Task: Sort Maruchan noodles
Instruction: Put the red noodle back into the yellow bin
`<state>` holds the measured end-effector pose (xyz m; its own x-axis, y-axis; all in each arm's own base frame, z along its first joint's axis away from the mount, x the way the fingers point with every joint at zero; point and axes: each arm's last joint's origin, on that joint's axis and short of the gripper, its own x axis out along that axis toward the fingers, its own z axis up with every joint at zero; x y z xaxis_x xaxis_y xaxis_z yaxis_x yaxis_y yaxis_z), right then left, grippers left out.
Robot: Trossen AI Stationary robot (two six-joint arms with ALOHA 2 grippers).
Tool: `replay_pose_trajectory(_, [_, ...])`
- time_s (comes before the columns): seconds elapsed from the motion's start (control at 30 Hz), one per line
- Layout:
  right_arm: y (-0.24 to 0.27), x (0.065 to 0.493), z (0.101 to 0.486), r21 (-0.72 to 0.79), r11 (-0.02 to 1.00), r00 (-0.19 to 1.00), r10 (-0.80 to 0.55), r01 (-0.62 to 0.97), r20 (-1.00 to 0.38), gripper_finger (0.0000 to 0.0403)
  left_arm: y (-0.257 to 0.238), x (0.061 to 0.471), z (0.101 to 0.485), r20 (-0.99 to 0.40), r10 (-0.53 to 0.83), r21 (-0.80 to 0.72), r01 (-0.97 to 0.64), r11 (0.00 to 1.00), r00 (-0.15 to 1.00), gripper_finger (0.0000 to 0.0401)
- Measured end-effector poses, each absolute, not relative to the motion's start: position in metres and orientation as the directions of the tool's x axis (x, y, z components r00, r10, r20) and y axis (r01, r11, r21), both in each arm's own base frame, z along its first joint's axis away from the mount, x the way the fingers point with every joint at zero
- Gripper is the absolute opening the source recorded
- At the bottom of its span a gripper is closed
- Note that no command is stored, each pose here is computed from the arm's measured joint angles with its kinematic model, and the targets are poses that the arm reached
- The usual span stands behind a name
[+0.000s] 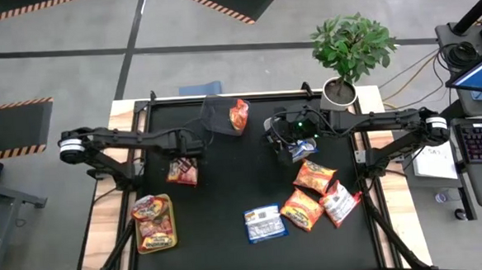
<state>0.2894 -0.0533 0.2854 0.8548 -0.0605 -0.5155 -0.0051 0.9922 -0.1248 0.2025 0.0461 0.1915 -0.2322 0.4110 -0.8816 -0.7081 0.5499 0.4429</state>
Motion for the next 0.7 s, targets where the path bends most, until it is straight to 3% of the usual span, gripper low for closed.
replay_pose_trajectory(0.1, [-0.053,0.289,0.285,-0.125,0.992,0.855,-0.061,-0.005,-0.515,0.0137,0.045,0.203,0.181,-0.907,0.369,0.391,-0.727,0.564,-0.202,0.0000])
replay_pose_trajectory(0.2, [-0.053,0.289,0.285,-0.125,0.992,0.855,-0.060,-0.005,-0.515,0.0134,0.045,0.212,0.176,-0.941,0.324,0.287,-0.746,0.601,-0.100,0.0000])
replay_pose_trajectory(0.33, [-0.053,0.290,0.286,-0.126,0.992,0.859,-0.061,-0.004,-0.509,0.0130,0.045,0.242,0.175,-0.958,0.207,0.005,-0.707,0.707,0.200,0.0000])
replay_pose_trajectory(0.47, [-0.053,0.290,0.286,-0.126,0.992,0.859,-0.061,-0.004,-0.508,0.0132,0.030,0.269,0.185,-0.857,-0.121,-0.339,-0.370,0.865,0.501,0.0000])
replay_pose_trajectory(0.53, [-0.053,0.290,0.286,-0.126,0.992,0.859,-0.061,-0.004,-0.508,0.0132,0.022,0.275,0.193,-0.806,-0.242,-0.412,-0.218,0.885,0.540,0.0000])
replay_pose_trajectory(0.7, [-0.054,0.291,0.288,-0.102,0.995,0.870,-0.063,0.015,-0.488,0.0128,0.010,0.277,0.205,-0.825,-0.260,-0.352,-0.097,0.931,0.501,0.0000])
